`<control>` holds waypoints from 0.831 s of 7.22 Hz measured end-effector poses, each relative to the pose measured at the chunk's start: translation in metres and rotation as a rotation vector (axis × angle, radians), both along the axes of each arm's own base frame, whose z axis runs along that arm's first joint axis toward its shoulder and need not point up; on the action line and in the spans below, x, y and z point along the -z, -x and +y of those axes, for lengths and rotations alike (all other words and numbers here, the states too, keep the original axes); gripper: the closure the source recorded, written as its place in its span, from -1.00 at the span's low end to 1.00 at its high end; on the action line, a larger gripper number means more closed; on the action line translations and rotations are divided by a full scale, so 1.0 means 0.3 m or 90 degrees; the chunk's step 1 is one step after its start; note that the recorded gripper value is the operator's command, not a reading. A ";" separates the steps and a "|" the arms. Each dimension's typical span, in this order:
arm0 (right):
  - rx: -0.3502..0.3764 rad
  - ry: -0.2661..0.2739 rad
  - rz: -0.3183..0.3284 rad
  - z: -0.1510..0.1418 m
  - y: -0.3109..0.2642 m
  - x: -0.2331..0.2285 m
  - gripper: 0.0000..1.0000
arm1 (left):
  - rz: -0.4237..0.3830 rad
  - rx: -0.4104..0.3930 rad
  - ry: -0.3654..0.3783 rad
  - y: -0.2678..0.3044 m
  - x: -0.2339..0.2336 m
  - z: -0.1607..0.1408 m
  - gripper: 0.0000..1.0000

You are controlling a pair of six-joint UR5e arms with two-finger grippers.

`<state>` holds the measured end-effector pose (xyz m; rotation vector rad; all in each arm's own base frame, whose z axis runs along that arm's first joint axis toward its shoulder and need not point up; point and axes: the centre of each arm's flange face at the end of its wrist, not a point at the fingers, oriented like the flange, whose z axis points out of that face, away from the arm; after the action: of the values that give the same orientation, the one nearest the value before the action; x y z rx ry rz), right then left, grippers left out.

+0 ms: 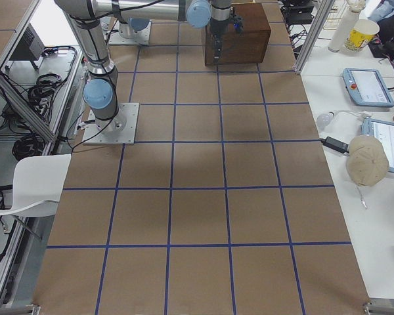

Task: Open drawer and put corn inside
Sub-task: 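Carry the corn with the left gripper over the open drawer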

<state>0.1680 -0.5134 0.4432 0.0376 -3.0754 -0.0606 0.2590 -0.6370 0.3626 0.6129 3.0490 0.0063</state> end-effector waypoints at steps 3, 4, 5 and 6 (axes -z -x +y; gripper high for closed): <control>0.000 -0.001 -0.001 -0.001 0.000 0.002 -1.00 | 0.017 -0.094 0.018 0.235 -0.226 -0.001 1.00; 0.000 -0.001 -0.001 -0.001 0.000 0.002 -1.00 | 0.020 -0.129 0.020 0.313 -0.268 0.006 1.00; 0.000 -0.001 -0.001 0.000 0.000 0.001 -1.00 | 0.024 -0.159 0.014 0.398 -0.300 0.016 1.00; 0.000 -0.001 -0.001 0.000 0.000 0.001 -1.00 | 0.028 -0.181 0.004 0.488 -0.317 0.023 1.00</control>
<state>0.1681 -0.5135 0.4428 0.0377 -3.0765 -0.0622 0.1125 -0.6302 0.4577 0.1768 3.1470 -0.0086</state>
